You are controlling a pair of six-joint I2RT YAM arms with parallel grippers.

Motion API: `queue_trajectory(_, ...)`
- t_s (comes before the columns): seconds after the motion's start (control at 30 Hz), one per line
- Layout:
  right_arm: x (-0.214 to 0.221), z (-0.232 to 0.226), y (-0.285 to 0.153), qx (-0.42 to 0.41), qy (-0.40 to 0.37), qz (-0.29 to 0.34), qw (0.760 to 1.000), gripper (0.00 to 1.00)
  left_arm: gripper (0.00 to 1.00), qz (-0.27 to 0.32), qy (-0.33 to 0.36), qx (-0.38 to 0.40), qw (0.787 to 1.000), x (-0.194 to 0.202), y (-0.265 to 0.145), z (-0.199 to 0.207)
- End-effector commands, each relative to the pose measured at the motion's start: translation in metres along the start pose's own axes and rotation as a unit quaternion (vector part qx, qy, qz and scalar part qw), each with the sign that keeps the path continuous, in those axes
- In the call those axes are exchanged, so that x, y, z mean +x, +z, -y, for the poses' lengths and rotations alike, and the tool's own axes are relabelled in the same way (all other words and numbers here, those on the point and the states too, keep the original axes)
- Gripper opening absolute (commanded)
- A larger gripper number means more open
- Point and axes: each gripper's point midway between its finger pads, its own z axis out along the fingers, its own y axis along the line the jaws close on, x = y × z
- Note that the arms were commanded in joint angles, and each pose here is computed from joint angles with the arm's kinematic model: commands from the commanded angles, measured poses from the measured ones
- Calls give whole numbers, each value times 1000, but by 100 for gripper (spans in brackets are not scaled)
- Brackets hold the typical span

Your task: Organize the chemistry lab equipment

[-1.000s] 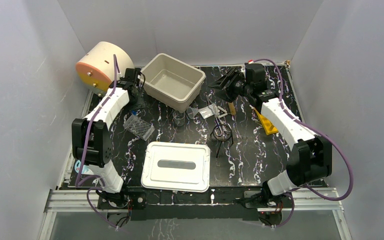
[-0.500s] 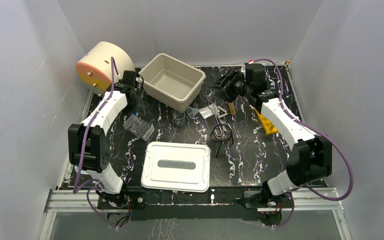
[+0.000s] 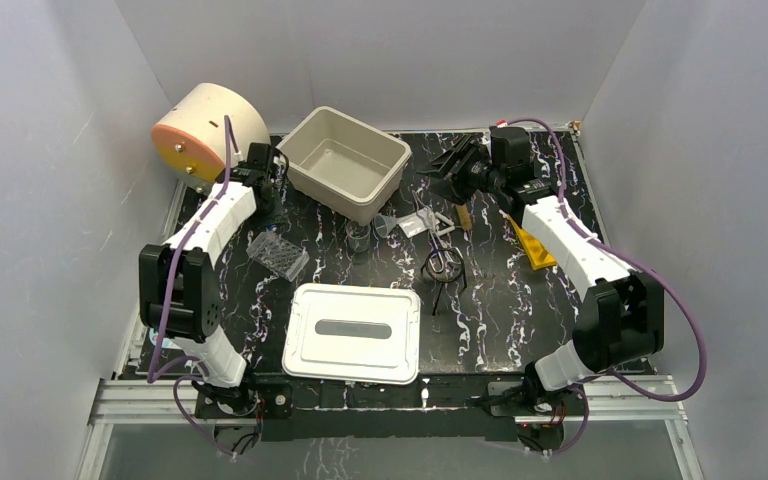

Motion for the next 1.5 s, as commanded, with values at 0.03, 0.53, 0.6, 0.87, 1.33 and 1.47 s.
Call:
queue_trajectory(0.03, -8, -15, -4, -23, -10, 14, 1000, 63, 29, 0, 2, -16, 1000, -1, 6, -6)
queue_trajectory(0.53, -9, -15, -3, -24, -10, 13, 1000, 63, 18, 17, 3, -26, 999, -15, 10, -6)
queue_trajectory(0.6, -8, -15, -3, -24, -10, 12, 1000, 63, 17, 21, 4, -30, 999, -17, 10, -7)
queue_trajectory(0.87, -7, -16, -4, -26, -11, 12, 1000, 63, 17, 28, 2, -35, 999, -23, 9, -9)
queue_trajectory(1.33, -7, -17, -7, -27, -12, 14, 999, 63, 20, 21, 3, -24, 999, -23, 15, -4)
queue_trajectory(1.47, -7, -16, -6, -27, -11, 13, 999, 63, 23, 24, 3, -21, 999, -24, 12, -4)
